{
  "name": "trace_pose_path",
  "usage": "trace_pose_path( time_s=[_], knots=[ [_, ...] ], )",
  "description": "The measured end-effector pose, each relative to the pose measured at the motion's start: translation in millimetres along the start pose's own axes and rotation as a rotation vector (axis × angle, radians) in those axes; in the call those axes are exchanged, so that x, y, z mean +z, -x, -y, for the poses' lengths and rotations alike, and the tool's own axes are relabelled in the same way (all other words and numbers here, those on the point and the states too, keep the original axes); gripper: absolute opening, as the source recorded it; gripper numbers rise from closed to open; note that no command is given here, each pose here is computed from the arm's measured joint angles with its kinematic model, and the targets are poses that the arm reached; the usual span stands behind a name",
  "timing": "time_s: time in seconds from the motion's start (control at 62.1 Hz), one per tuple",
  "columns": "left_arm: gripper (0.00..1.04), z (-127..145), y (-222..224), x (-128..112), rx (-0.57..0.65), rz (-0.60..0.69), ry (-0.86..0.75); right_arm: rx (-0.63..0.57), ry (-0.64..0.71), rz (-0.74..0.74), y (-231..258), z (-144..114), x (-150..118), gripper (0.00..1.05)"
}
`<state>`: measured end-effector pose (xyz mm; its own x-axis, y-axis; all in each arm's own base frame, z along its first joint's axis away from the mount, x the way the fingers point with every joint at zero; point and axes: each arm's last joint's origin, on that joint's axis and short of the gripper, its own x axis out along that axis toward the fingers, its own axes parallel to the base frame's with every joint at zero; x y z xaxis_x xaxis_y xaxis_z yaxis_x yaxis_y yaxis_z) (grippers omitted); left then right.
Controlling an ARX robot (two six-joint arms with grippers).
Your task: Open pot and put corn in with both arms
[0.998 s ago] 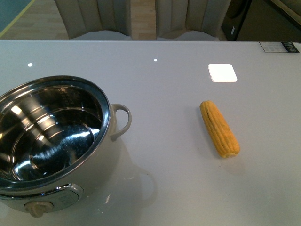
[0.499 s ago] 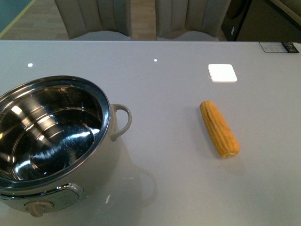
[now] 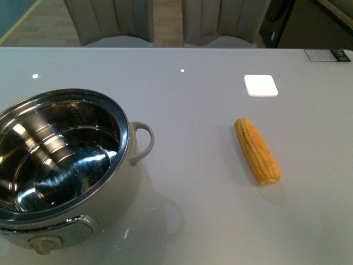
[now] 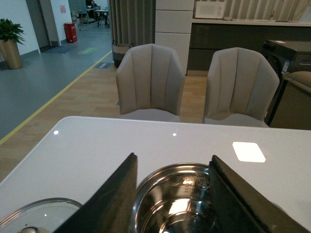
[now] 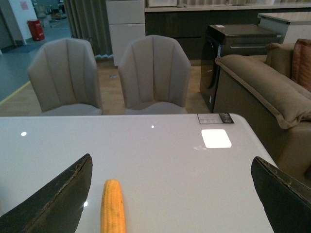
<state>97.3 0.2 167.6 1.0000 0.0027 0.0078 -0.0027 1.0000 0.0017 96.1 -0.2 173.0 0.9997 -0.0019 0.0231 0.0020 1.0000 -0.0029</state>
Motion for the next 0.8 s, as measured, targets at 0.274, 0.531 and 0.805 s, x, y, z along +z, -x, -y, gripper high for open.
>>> trace_pose_path(
  time_s=[0.274,0.531,0.805],
  knots=[
    [0.99,0,0,0,-0.002,0.0,-0.002,-0.01,-0.126,-0.619,-4,-1,-4,0.96],
    [0.98,0,0,0,0.0,0.0,0.0,-0.008,-0.169,-0.864,-14,-4,-17,0.96],
    [0.98,0,0,0,0.0,0.0,-0.001,0.074,-0.097,-0.89,-58,-4,-37,0.96]
  ],
)
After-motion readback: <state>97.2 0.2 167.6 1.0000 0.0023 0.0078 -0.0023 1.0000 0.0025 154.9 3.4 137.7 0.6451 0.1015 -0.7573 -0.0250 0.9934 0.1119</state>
